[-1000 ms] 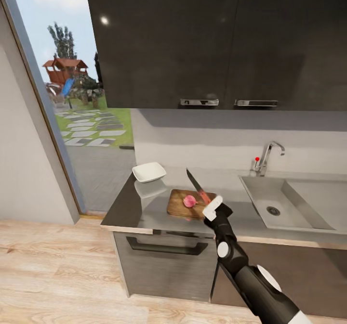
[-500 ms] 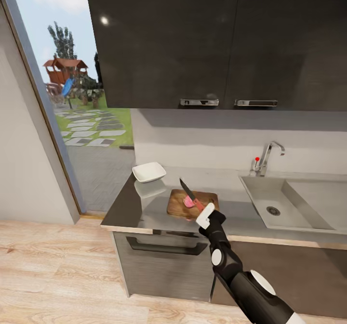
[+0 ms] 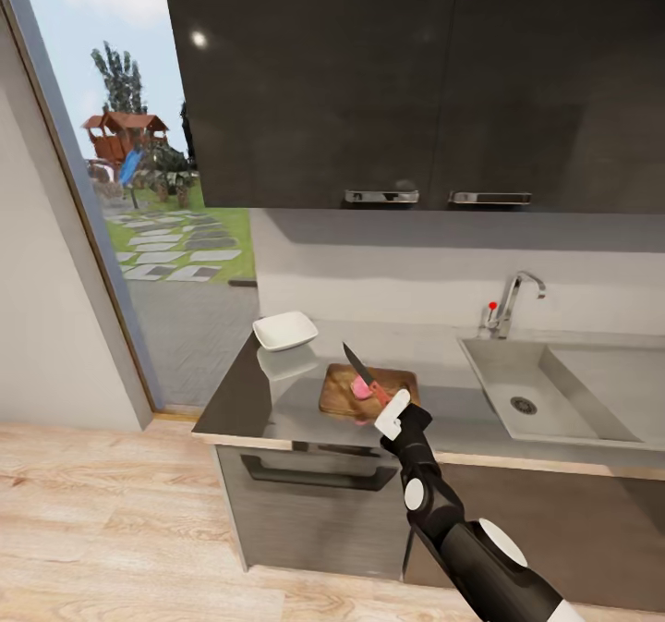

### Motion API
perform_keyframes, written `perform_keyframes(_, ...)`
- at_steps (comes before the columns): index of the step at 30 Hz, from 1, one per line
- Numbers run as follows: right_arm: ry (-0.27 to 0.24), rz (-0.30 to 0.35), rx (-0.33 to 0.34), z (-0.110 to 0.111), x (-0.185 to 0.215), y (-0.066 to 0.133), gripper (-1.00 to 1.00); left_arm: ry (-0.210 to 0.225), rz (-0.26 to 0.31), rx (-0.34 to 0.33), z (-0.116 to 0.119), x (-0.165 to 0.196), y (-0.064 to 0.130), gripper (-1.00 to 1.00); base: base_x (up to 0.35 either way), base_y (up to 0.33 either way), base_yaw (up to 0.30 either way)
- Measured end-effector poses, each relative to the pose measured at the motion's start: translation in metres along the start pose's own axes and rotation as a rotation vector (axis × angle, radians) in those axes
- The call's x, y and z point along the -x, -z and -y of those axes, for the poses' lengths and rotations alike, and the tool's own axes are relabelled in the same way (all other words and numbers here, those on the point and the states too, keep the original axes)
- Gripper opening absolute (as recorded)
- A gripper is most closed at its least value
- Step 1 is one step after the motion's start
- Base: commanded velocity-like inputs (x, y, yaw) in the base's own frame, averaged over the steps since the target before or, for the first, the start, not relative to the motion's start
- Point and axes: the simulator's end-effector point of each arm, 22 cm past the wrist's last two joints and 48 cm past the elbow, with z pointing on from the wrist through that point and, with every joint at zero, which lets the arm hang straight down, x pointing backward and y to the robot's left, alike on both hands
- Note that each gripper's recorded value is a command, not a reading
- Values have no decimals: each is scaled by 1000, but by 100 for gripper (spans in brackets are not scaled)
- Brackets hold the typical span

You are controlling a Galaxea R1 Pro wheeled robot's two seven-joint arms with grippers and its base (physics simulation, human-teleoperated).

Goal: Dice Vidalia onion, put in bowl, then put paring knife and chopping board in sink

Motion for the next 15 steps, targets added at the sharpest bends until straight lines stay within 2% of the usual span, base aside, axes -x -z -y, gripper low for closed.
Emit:
perform_keyframes(5, -1, -1, 1, 0, 0, 0, -100, 1, 0, 0, 0, 0, 0, 100, 72, -104, 0)
perform_keyframes(15, -2, -3, 2, -1, -1, 0, -100, 1, -1, 0, 0, 0, 0, 100, 5, -8, 0)
